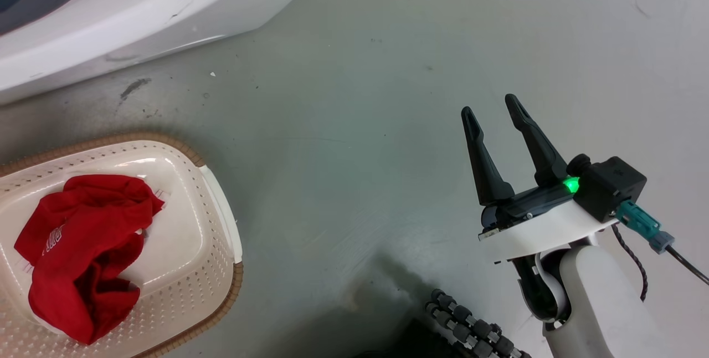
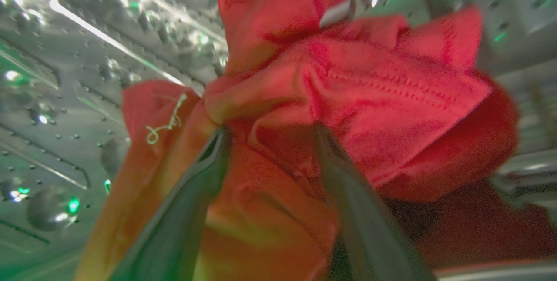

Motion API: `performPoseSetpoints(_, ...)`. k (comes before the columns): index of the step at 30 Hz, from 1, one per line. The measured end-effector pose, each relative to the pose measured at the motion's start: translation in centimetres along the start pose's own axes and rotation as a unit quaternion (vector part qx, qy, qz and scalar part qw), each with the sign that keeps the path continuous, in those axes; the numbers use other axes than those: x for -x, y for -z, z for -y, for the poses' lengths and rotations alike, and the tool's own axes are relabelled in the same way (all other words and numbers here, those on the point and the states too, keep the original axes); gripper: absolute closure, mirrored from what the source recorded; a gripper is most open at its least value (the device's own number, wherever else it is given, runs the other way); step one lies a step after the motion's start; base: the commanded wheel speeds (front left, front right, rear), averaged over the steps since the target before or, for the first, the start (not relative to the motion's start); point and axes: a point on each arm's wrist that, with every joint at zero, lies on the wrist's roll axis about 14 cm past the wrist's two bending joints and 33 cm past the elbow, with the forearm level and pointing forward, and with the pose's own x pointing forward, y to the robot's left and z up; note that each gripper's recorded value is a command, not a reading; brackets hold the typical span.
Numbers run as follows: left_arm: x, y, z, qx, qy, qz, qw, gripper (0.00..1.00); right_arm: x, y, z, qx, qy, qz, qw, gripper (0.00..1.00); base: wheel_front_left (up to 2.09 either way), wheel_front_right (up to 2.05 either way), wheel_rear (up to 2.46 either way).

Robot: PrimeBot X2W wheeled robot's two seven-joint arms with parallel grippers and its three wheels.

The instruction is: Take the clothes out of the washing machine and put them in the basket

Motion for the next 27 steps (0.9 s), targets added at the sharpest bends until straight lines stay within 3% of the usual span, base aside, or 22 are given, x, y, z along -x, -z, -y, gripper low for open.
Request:
performPoseSetpoints(2, -0.2, 0.6, -0.2, -0.001, 0.0, -0.018, 1.0, 0.04, -0.1, 0.2, 0.0, -0.003, 0.0, -0.003, 1.0, 0.0, 0.0, 0.0, 0.0)
performPoseSetpoints(3, -0.2, 0.7, -0.4, 0.002, 0.0, -0.021, 1.0, 0.53, -0.1, 0.3, -0.1, -0.004, 0.0, -0.004, 1.0, 0.0, 0.0, 0.0, 0.0)
performPoseSetpoints(4, -0.2, 0.8, -0.5, 0.003, 0.0, -0.022, 1.0, 0.89, -0.1, 0.3, -0.1, -0.003, -0.001, -0.004, 1.0, 0.0, 0.0, 0.0, 0.0)
performPoseSetpoints(5, -0.1, 0.7, -0.7, 0.004, 0.0, -0.021, 1.0, 1.0, -0.2, 0.3, -0.1, -0.003, -0.001, -0.004, 1.0, 0.0, 0.0, 0.0, 0.0)
performPoseSetpoints(15, 1.6, -2.4, -1.1, 0.019, -0.028, 0.081, 0.996, 1.0, -0.5, -0.2, 0.0, -0.002, -0.002, 0.004, 1.0, 0.0, 0.0, 0.0, 0.0)
performPoseSetpoints(25, 5.0, -5.4, -0.5, 0.061, -0.043, 0.223, 0.972, 1.0, -0.2, -2.3, 0.3, 0.005, 0.001, 0.032, 0.999, 0.0, 0.0, 0.0, 0.0)
performPoseSetpoints(27, 6.5, -6.0, 0.3, 0.079, -0.035, 0.266, 0.96, 1.0, 0.2, -3.3, 0.5, 0.009, 0.005, 0.046, 0.999, 0.0, 0.0, 0.0, 0.0)
